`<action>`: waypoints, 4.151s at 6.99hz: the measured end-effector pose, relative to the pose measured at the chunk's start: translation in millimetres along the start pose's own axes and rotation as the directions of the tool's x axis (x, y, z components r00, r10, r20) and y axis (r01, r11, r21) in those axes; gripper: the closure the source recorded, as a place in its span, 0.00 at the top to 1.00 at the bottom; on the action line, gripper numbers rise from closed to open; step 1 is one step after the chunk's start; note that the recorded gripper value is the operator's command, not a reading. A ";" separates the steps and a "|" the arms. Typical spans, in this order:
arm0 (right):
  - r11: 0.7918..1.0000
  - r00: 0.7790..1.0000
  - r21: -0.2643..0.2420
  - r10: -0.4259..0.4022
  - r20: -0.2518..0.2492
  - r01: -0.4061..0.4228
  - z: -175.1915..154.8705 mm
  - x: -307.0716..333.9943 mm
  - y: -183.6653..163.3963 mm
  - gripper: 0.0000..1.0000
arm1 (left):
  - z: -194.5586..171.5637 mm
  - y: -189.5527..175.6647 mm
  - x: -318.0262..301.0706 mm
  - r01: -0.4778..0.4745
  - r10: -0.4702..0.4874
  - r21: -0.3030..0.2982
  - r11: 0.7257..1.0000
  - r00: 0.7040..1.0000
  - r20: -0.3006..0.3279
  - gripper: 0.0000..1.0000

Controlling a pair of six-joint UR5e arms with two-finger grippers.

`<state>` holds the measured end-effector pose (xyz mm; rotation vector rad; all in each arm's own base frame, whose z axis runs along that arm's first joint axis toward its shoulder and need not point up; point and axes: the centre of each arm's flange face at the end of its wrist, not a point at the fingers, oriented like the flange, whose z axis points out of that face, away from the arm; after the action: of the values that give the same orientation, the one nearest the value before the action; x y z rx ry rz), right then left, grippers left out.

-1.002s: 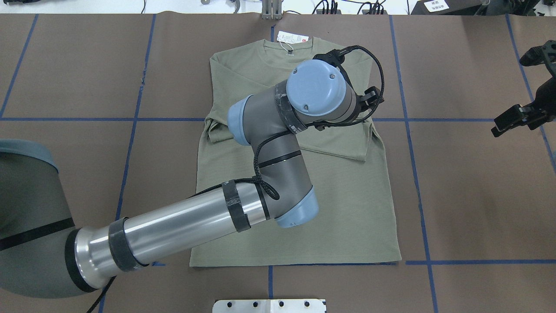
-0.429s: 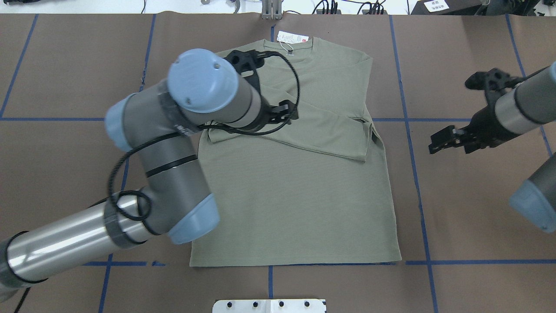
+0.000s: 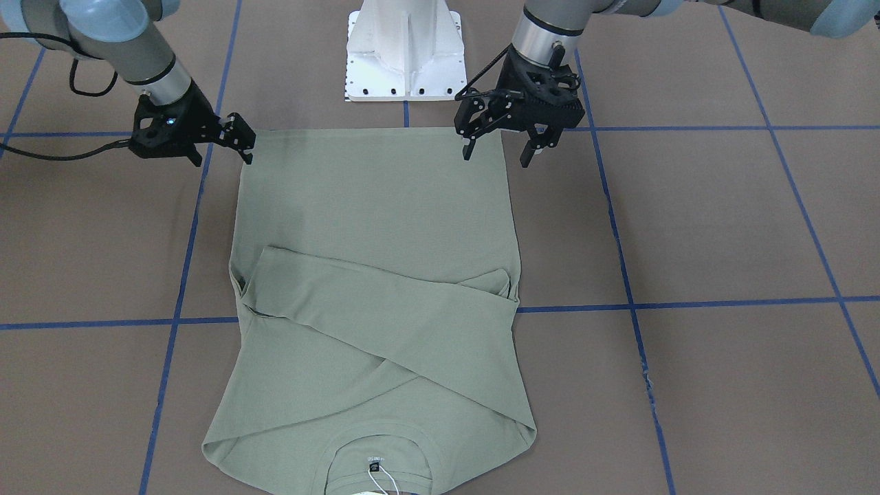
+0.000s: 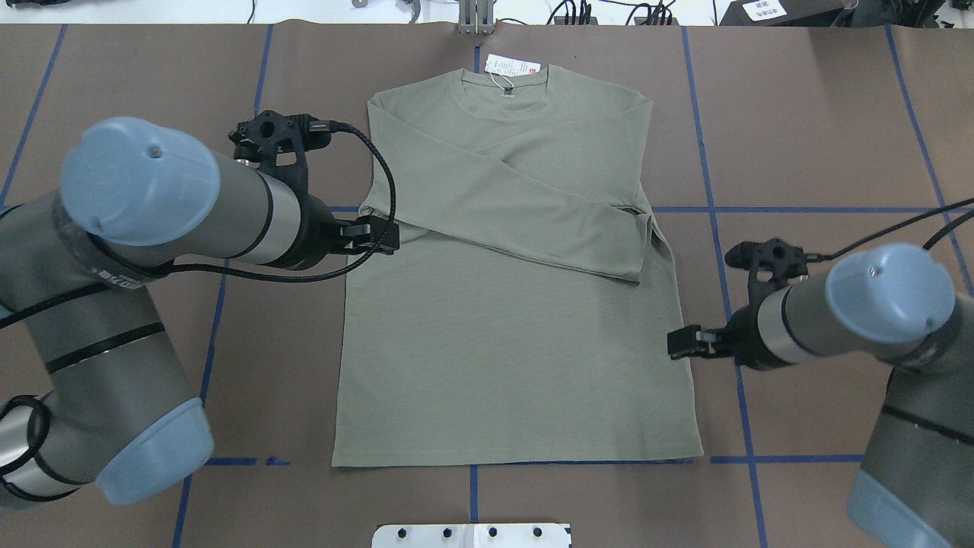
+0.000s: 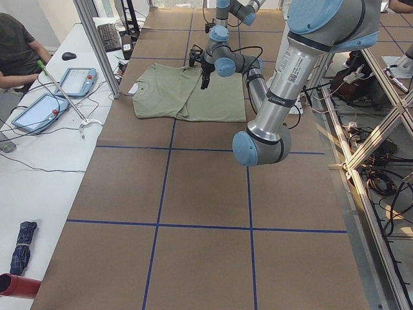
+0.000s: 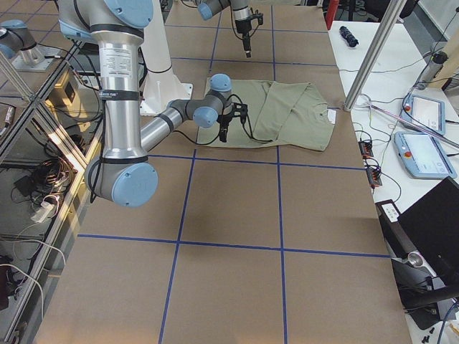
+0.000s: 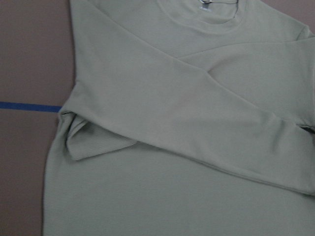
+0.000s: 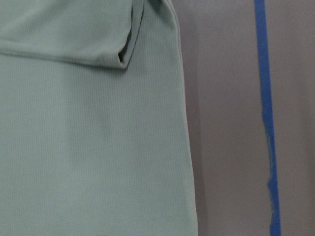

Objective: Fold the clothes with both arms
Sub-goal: 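Lower both grippers to the hem corners nearest the robot, then grasp the hem corners with both grippers and lift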

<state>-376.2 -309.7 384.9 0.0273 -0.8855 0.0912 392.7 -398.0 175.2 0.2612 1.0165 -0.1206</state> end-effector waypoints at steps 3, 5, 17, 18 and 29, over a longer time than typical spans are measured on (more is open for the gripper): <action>1.000 1.000 0.001 -0.022 -0.007 0.022 34.9 1.4 65.9 0.94 | -4.5 4.0 -11.8 -0.001 0.002 -0.001 1.000 1.000 0.008 0.99; 0.999 0.999 -0.017 -0.030 -0.037 0.029 52.3 8.1 74.9 0.73 | -4.2 4.6 -11.5 -0.001 0.001 -0.002 1.000 1.000 0.008 0.99; 0.997 0.999 -0.065 -0.036 0.028 0.037 27.1 -6.3 81.6 0.00 | 68.3 115.8 -81.2 0.148 -0.134 -0.143 0.979 0.986 0.103 0.98; 0.997 0.999 -0.061 -0.034 0.039 0.036 21.7 -8.6 79.6 0.00 | 84.3 150.2 -72.8 0.168 -0.152 -0.161 0.973 0.982 0.113 0.96; 0.996 0.998 -0.093 -0.006 0.063 0.012 7.8 -6.5 65.6 0.00 | 126.6 218.5 -46.5 0.177 -0.143 -0.202 0.963 0.974 0.174 0.00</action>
<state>-392.3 -245.3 383.9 -0.0534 -0.9514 0.0407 520.8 -223.0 312.8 -0.0300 0.8838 -0.1737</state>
